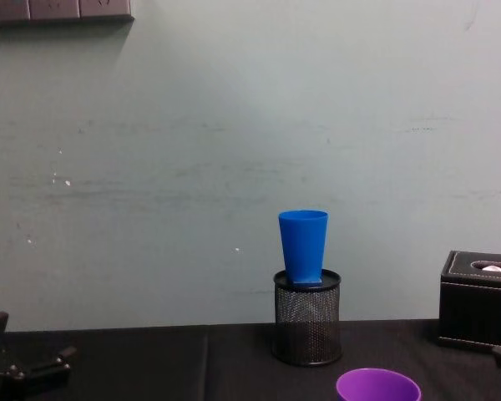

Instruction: Pick up one cup with a gripper and tap it against the other cup.

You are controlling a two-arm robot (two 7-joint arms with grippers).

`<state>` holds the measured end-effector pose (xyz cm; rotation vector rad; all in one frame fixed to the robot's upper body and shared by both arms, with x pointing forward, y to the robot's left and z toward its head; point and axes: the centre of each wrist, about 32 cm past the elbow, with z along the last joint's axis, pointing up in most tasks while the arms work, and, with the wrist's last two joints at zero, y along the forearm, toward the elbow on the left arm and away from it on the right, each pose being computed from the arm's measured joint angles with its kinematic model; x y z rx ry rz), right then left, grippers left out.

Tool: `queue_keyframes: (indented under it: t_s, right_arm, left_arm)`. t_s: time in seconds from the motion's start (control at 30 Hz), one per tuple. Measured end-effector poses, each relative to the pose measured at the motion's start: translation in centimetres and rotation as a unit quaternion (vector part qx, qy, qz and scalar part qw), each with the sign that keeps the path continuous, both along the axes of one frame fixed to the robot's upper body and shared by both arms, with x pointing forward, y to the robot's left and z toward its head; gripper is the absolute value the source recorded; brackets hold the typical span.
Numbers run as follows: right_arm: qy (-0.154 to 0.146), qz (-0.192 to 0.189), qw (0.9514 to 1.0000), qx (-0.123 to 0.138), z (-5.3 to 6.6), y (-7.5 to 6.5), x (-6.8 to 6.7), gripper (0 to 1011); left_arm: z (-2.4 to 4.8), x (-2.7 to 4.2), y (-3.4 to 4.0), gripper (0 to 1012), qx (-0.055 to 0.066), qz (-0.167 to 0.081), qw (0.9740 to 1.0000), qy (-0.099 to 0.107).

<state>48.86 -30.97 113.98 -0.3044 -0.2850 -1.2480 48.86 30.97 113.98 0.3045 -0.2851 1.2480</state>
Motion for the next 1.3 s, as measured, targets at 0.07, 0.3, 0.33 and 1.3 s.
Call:
queue_keyframes:
  t_s: [0.07, 0.3, 0.33, 1.3]
  right_arm:
    - [0.000, 0.000, 1.0000, 0.000, 0.00, 0.00, 0.00, 1000]
    - [0.000, 0.000, 1.0000, 0.000, 0.00, 0.00, 0.00, 1000]
    - [0.000, 0.000, 1.0000, 0.000, 0.00, 0.00, 0.00, 1000]
    - [0.000, 0.000, 1.0000, 0.000, 0.00, 0.00, 0.00, 1000]
  left_arm:
    - [0.00, 0.00, 0.00, 1011, 0.000, 0.000, 1.0000, 0.000]
    - [0.00, 0.00, 0.00, 1011, 0.000, 0.000, 1.0000, 0.000]
    - [0.00, 0.00, 0.00, 1011, 0.000, 0.000, 1.0000, 0.000]
    - [0.00, 0.00, 0.00, 1011, 0.000, 0.000, 1.0000, 0.000]
